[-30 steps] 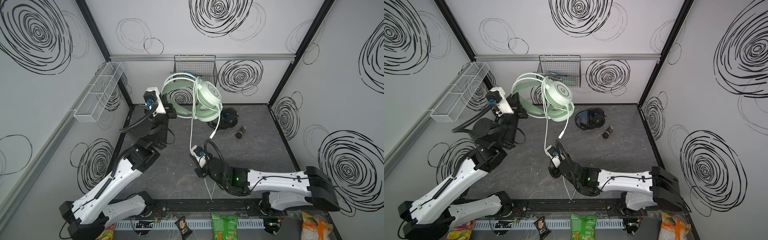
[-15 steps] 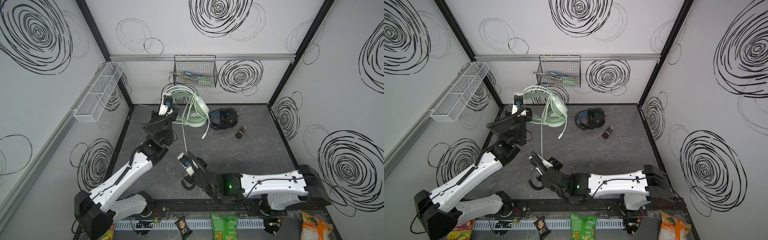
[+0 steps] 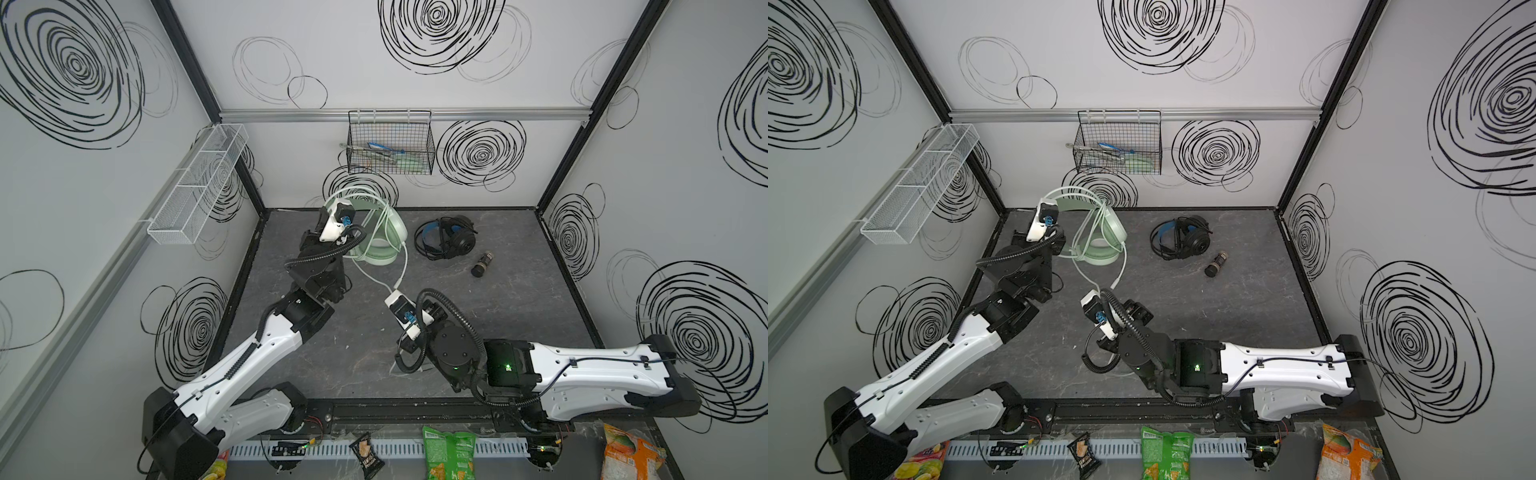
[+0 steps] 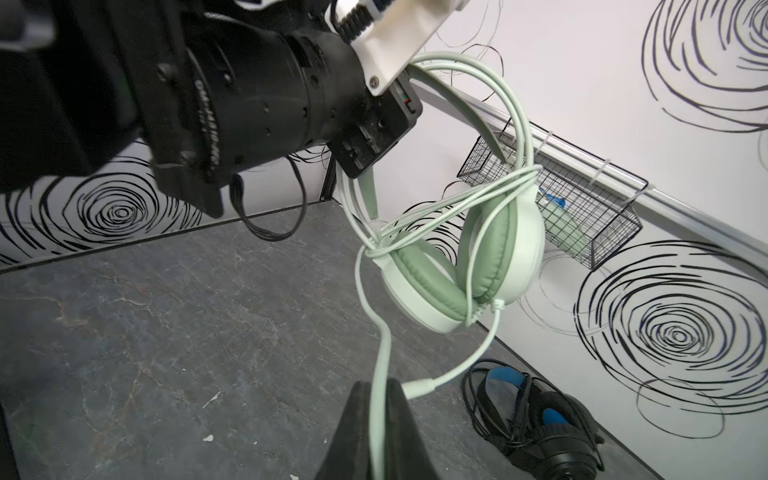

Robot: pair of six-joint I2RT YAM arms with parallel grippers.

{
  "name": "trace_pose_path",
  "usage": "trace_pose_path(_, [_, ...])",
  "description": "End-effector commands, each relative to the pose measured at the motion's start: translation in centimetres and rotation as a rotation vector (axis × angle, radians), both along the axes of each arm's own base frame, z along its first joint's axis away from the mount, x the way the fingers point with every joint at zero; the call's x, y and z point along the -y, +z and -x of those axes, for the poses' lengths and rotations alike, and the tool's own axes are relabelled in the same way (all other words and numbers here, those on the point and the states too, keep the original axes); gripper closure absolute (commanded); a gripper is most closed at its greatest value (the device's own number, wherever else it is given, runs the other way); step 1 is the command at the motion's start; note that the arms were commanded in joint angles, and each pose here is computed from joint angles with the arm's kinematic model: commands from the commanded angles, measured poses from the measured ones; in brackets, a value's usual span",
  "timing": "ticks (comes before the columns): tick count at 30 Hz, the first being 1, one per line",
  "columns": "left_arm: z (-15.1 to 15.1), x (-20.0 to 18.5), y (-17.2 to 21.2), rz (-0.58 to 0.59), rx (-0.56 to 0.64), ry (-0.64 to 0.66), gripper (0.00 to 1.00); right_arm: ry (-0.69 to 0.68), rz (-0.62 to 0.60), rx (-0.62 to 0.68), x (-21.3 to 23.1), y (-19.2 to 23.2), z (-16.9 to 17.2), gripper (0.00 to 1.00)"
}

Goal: Wrap the headphones

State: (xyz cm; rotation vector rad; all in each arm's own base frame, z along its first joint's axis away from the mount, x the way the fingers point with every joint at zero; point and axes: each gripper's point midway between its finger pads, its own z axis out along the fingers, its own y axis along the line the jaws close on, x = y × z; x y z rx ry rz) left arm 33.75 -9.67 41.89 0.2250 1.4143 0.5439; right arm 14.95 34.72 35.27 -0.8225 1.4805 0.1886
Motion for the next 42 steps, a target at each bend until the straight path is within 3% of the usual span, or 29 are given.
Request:
trace_pose_path(1, [2.1, 0.5, 2.6, -0.009, 0.059, -0.063, 1.00, -0.054, 0.027, 0.050, 1.8, 2.0, -1.3, 0.88])
trace_pose_path(12, [6.1, 5.7, -3.7, -0.162, -0.176, -0.306, 1.00, -0.140, 0.010, 0.110, 5.6, 5.1, -2.8, 0.87])
trace_pose_path(18, [8.5, 6.1, -4.5, -0.136, -0.215, -0.426, 1.00, -0.183, -0.009, 0.112, 7.8, 5.6, -3.8, 0.86])
trace_pose_path(31, [11.7, 7.1, -1.4, -0.009, -0.159, -0.593, 1.00, -0.226, -0.118, 0.082, 11.2, 5.9, -5.2, 0.84])
trace_pose_path(42, [15.4, 5.9, 6.6, 0.302, -0.010, -0.794, 1.00, -0.243, -0.144, 0.051, 12.7, 4.1, -6.3, 0.83])
